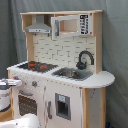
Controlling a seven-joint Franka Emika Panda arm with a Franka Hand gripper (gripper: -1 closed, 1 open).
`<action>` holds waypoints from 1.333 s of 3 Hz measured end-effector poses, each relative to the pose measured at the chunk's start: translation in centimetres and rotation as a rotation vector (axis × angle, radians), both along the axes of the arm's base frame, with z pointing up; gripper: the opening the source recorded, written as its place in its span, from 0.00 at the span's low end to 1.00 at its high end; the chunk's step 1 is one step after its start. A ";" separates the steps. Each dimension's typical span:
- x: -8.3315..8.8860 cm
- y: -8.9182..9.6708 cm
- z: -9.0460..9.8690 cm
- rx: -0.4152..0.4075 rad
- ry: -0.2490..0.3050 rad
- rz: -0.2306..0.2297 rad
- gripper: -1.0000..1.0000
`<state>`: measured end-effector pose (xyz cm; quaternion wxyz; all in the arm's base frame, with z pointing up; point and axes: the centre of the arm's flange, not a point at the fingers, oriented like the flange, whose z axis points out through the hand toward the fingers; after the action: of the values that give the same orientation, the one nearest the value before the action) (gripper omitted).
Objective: Play with the kitchen
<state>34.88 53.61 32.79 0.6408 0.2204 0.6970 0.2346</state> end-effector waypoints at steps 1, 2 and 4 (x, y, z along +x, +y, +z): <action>0.0 0.0 0.0 0.000 0.000 0.001 1.00; -0.4 0.3 0.8 0.010 -0.008 0.008 1.00; -6.7 0.2 2.5 0.086 -0.007 0.018 1.00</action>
<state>28.19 53.85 35.29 0.6309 0.2407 0.6860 0.2710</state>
